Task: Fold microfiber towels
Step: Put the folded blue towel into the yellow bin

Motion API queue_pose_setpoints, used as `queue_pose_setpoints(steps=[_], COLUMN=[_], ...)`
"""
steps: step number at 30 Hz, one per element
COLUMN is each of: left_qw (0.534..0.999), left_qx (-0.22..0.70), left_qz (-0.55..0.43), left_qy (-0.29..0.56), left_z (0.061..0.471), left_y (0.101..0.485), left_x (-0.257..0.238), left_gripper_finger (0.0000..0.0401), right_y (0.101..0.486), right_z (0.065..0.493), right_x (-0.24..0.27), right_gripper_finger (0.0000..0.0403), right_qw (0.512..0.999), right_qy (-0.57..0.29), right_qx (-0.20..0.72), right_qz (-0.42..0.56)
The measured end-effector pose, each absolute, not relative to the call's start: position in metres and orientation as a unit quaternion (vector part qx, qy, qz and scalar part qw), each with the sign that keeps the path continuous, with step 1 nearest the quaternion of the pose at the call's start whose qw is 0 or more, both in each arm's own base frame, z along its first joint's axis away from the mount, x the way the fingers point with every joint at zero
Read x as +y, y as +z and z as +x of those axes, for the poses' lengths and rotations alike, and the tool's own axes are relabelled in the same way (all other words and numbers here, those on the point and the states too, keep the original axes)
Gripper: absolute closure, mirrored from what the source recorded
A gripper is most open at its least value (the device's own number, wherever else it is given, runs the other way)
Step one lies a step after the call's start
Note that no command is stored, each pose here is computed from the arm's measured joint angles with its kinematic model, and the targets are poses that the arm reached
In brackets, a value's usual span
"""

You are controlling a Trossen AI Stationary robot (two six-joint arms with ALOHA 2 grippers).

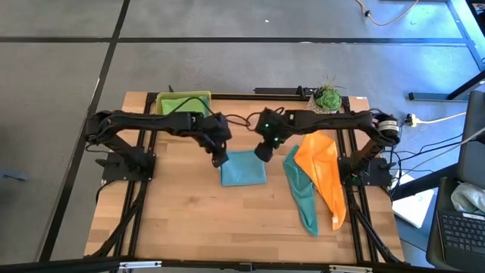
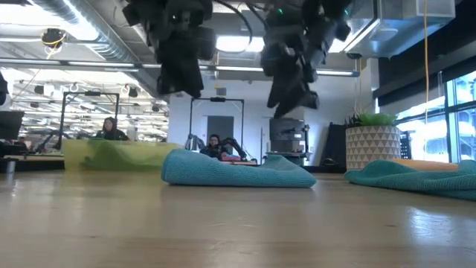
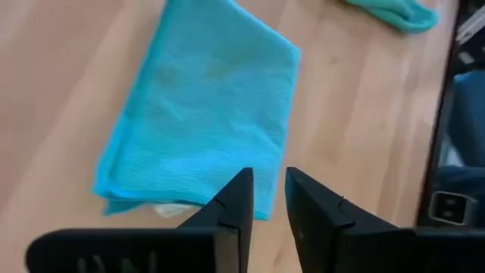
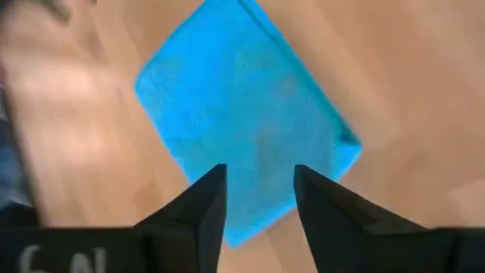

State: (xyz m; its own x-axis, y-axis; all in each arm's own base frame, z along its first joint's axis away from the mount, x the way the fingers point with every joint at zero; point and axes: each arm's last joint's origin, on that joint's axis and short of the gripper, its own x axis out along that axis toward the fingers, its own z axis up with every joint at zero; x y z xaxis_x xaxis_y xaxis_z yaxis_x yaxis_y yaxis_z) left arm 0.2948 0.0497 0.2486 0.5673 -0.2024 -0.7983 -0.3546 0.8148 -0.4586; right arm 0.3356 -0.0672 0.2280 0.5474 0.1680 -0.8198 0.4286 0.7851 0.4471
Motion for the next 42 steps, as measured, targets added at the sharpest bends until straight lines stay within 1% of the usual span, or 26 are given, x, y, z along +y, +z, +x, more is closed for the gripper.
queue_pose_setpoints(steps=[5, 8, 12, 16, 20, 24, 30, 33, 36, 38, 40, 42], left_qw=[0.821, 0.821, 0.829, 0.834, 0.836, 0.831, 0.823, 0.819, 0.813, 0.811, 0.81, 0.811], left_qx=[0.442, 0.396, 0.313, 0.288, 0.286, 0.291, 0.299, 0.299, 0.303, 0.307, 0.31, 0.313], left_qz=[-0.355, -0.403, -0.448, -0.457, -0.457, -0.464, -0.478, -0.485, -0.493, -0.495, -0.496, -0.494], left_qy=[0.069, 0.08, 0.114, 0.115, 0.103, 0.093, 0.072, 0.068, 0.06, 0.052, 0.045, 0.04], left_z=[0.272, 0.253, 0.233, 0.223, 0.222, 0.221, 0.222, 0.222, 0.222, 0.222, 0.221, 0.221], left_y=[0.234, 0.23, 0.235, 0.242, 0.246, 0.246, 0.25, 0.251, 0.251, 0.251, 0.252, 0.252], left_x=[0.037, 0.026, 0.015, 0.006, -0.001, -0.008, -0.016, -0.018, -0.021, -0.022, -0.024, -0.024], left_gripper_finger=[0.0315, 0.0313, 0.0313, 0.0313, 0.0313, 0.0312, 0.0312, 0.0312, 0.0312, 0.0312, 0.0312, 0.0312], right_y=[0.189, 0.175, 0.156, 0.142, 0.122, 0.108, 0.094, 0.09, 0.086, 0.084, 0.084, 0.084], right_z=[0.308, 0.293, 0.279, 0.28, 0.284, 0.297, 0.305, 0.308, 0.311, 0.311, 0.312, 0.313], right_x=[-0.071, -0.062, -0.044, -0.036, -0.037, -0.041, -0.042, -0.043, -0.044, -0.044, -0.042, -0.04], right_gripper_finger=[0.021, 0.0193, 0.0175, 0.0171, 0.0171, 0.0171, 0.0171, 0.0171, 0.0178, 0.0193, 0.0219, 0.0256], right_qw=[0.768, 0.742, 0.718, 0.715, 0.703, 0.702, 0.7, 0.707, 0.713, 0.716, 0.725, 0.739], right_qy=[-0.076, -0.086, -0.127, -0.143, -0.174, -0.155, -0.159, -0.164, -0.172, -0.179, -0.191, -0.207], right_qx=[0.446, 0.425, 0.405, 0.375, 0.39, 0.368, 0.372, 0.363, 0.353, 0.347, 0.341, 0.333], right_qz=[0.453, 0.512, 0.552, 0.572, 0.569, 0.589, 0.588, 0.584, 0.581, 0.579, 0.567, 0.547])
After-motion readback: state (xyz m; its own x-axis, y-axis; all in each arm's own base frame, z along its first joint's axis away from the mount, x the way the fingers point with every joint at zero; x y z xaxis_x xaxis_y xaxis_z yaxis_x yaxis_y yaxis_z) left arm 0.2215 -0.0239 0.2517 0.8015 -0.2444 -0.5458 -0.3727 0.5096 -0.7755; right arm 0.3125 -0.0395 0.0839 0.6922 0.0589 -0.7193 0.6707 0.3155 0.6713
